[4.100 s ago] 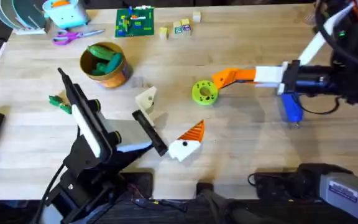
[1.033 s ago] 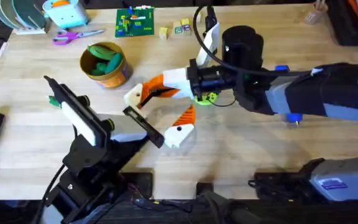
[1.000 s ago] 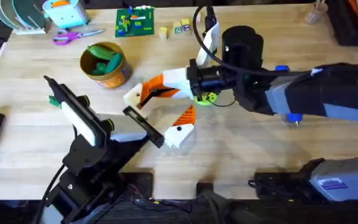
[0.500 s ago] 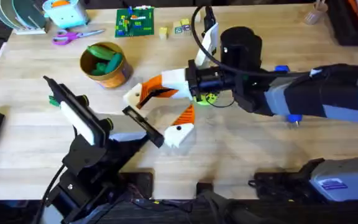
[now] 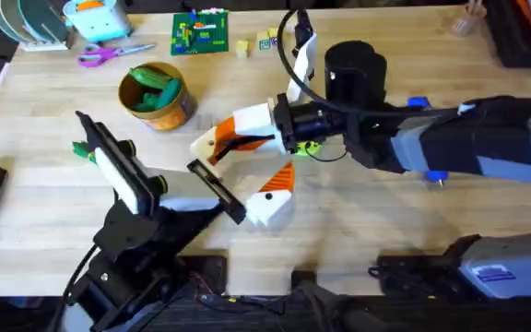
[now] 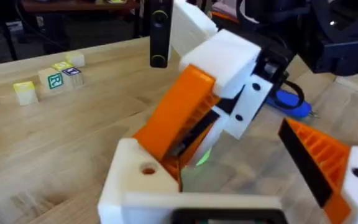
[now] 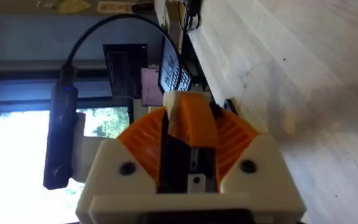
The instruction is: Pick up the gripper from the table and insert it into the empty holder that is missing its gripper. Then pick up a screw, insert it into the mounting hole, and use the screwdriver to tighten it. Finally, clean up the table by picking up the vegetable and placing it into the bucket.
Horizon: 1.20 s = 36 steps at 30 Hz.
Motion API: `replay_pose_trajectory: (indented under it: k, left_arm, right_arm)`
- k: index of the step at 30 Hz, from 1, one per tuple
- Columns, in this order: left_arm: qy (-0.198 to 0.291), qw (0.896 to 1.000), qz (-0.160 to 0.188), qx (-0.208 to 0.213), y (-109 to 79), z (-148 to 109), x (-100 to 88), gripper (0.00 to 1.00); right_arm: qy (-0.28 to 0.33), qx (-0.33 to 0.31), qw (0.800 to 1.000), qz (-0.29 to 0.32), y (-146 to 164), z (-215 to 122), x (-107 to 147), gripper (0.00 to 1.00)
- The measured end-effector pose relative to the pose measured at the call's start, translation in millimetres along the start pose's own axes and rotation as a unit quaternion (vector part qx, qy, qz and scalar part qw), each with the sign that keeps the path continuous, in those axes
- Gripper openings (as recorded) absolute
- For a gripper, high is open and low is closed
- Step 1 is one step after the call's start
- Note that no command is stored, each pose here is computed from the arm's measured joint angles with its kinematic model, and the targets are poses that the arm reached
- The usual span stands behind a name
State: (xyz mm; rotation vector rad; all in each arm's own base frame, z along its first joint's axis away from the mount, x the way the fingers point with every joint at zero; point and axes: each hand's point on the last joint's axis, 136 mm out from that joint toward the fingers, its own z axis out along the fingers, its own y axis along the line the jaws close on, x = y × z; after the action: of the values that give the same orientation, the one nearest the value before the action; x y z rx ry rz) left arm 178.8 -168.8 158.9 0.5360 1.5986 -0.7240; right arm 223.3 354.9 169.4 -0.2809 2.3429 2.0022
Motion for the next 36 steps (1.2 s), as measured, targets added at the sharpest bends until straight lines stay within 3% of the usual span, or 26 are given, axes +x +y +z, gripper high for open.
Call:
replay_pose_trajectory:
  k: [5, 14, 21, 30, 36]
  left_arm:
    - [0.002, 1.0, 0.0, 0.016, -5.5, -0.1, 0.6, 0.992]
    - [0.006, 0.999, 0.0, 0.049, -17.8, -0.8, 1.7, 0.992]
    - [0.006, 0.998, 0.0, 0.055, -19.9, -1.0, 1.6, 0.992]
    - [0.006, 0.998, 0.0, 0.057, -20.3, -1.1, 1.6, 0.992]
    - [0.006, 0.998, 0.0, 0.057, -20.4, -1.0, 1.7, 0.992]
  right_arm:
    - [0.008, -0.004, 1.0, -0.002, 1.4, -0.4, 2.5, 0.472]
    - [0.021, -0.01, 1.0, -0.017, 3.8, 0.9, 7.9, 0.766]
    - [0.0, -0.006, 0.999, -0.032, -0.5, -11.4, -6.9, 0.899]
    - [-0.054, 0.003, 0.998, -0.044, -11.1, -45.1, -41.4, 0.961]
    - [-0.024, 0.001, 0.999, -0.033, -16.3, -49.9, -31.3, 0.966]
